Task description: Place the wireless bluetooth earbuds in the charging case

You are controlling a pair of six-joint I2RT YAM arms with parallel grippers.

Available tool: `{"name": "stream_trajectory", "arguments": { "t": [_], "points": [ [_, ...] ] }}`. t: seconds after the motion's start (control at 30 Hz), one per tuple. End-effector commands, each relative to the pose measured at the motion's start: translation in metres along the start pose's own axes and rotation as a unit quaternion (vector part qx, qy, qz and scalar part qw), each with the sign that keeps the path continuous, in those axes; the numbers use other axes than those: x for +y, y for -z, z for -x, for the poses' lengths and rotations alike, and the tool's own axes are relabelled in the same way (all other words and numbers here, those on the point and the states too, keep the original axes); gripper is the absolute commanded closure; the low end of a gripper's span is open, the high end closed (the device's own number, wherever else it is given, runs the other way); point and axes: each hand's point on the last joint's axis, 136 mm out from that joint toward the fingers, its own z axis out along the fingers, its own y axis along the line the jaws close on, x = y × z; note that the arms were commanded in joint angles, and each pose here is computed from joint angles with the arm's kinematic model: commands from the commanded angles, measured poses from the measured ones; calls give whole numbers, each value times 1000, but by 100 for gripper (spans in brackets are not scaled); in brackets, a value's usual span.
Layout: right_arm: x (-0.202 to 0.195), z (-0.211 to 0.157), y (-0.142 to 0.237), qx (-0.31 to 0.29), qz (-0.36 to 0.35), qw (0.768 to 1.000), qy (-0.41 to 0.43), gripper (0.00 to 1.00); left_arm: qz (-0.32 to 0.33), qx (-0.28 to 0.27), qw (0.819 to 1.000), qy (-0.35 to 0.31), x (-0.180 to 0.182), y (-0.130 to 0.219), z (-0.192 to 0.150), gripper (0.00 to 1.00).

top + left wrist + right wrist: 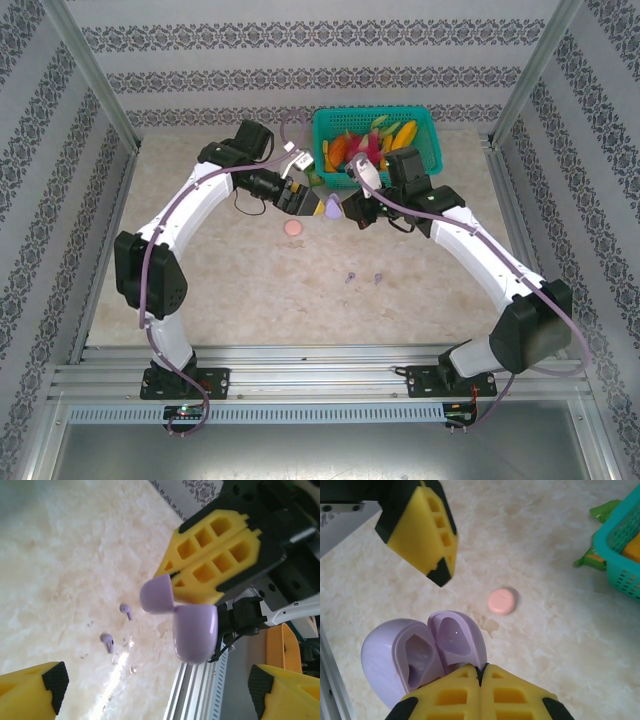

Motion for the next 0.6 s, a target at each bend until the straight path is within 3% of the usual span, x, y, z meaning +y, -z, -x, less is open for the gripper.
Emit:
{"name": "stream_trajectory", "arguments": {
  "t": [0.0,0.3,0.57],
  "points": [
    [6,-10,-11,22,4,999,26,96,-19,16,1000,-2,-8,4,-6,11],
    [17,-21,-34,51,12,998,37,97,-41,34,998,16,-3,-5,-22,27],
    [17,-18,-40,52,15,998,35,99,-49,40,998,30,6,-14,-35,30]
  ]
}}
